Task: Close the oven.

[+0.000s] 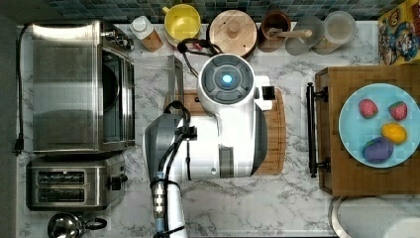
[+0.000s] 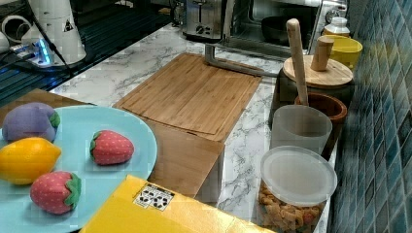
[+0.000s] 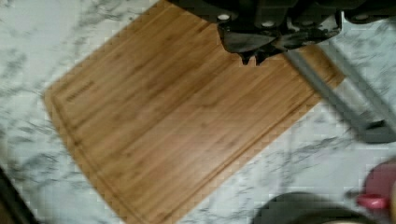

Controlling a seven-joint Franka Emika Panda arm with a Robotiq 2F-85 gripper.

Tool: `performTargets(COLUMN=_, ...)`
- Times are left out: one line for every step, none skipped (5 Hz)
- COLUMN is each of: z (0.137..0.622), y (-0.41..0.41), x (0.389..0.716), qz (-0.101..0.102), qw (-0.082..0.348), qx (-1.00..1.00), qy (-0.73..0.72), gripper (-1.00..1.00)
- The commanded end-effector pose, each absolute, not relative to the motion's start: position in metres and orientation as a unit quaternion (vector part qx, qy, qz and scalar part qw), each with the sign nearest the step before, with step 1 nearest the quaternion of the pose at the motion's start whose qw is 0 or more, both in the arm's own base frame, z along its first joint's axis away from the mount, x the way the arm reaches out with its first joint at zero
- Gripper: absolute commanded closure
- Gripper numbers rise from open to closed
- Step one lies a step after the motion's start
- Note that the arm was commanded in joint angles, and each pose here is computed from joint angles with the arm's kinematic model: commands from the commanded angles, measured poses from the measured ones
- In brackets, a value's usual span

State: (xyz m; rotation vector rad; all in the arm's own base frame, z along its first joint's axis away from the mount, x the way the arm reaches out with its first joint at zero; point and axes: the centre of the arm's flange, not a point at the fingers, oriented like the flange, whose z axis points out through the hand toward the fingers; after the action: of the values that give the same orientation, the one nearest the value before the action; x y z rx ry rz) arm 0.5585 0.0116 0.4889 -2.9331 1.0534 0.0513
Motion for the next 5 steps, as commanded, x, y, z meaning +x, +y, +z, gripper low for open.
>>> performTargets(z=0.439, y=-0.066, x=0.562, qz=0.017, qw=0.194, qx=-0.961, qy=0.197, gripper=1.00)
performTargets(z=0.418, y=-0.085, x=0.559, qz=-0.002, qw=0.251, qx=-0.957, qy=0.148, gripper=1.00)
performTargets(z=0.389, y=-0.095, x=0.558, qz=-0.030, qw=0.290, qx=-0.950, qy=0.113, gripper=1.00)
performTargets(z=0.361, y=-0.087, x=0.567, qz=-0.023, qw=0.325, qx=-0.943, qy=0.065, gripper=1.00)
performTargets(z=0.333, y=-0.068, x=0.576, qz=-0.022, qw=0.357, qx=-0.933, qy=0.051, gripper=1.00)
